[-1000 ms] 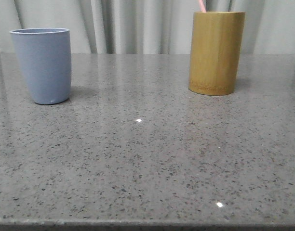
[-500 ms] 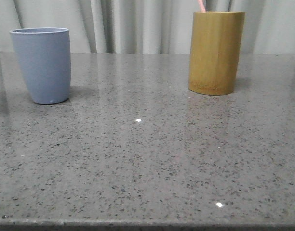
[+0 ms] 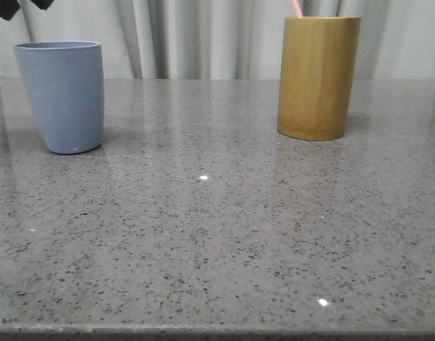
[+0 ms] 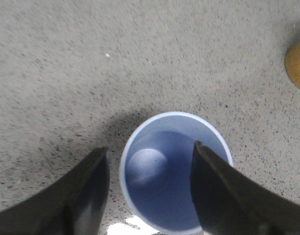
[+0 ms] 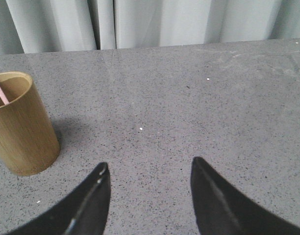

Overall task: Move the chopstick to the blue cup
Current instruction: 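Lower the left gripper onto the blue cup rim and grasp it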

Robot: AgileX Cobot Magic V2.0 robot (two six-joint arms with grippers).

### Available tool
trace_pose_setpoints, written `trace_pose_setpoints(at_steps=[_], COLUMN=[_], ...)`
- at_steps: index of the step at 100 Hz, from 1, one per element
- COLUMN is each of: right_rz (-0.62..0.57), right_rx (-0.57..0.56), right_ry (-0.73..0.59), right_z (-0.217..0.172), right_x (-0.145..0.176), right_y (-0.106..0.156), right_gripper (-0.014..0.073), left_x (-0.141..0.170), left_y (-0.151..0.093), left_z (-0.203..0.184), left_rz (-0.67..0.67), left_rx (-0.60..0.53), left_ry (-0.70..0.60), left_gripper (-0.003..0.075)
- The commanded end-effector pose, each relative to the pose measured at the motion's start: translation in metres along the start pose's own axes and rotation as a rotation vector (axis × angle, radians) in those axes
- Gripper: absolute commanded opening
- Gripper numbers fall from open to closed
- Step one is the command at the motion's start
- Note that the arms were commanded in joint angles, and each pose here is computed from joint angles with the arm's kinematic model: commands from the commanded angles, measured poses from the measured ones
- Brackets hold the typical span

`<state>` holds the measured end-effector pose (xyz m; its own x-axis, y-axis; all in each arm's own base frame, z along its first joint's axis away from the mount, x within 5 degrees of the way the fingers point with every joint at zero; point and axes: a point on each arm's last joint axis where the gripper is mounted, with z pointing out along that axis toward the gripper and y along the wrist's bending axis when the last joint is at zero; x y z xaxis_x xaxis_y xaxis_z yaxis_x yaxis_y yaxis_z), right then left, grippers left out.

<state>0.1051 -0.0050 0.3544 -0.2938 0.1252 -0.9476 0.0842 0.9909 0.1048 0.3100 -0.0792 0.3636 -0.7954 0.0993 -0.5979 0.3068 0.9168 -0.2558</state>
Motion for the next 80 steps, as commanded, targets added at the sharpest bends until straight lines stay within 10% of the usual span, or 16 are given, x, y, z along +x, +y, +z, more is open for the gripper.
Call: trace_pose_setpoints(at_steps=[1, 57, 80], right_rz=[-0.008, -0.008, -0.008], right_rx=[-0.012, -0.012, -0.012], right_ry=[-0.109, -0.104, -0.104], right_z=[-0.003, -0.003, -0.003], right_x=[-0.018, -0.017, -0.017], right_y=[0.002, 0.002, 0.002], right_gripper=[0.0393, 0.0393, 0.0393], left_x=[-0.01, -0.003, -0.002], left_y=[-0.006, 0.007, 0.009], left_z=[-0.01, 0.025, 0.032], left_rz=[-0.005, -0.031, -0.061], left_rx=[0.007, -0.024, -0.024], left_ry=[-0.076, 0.087, 0.107], left_gripper=[0.0359, 0.0354, 0.0195])
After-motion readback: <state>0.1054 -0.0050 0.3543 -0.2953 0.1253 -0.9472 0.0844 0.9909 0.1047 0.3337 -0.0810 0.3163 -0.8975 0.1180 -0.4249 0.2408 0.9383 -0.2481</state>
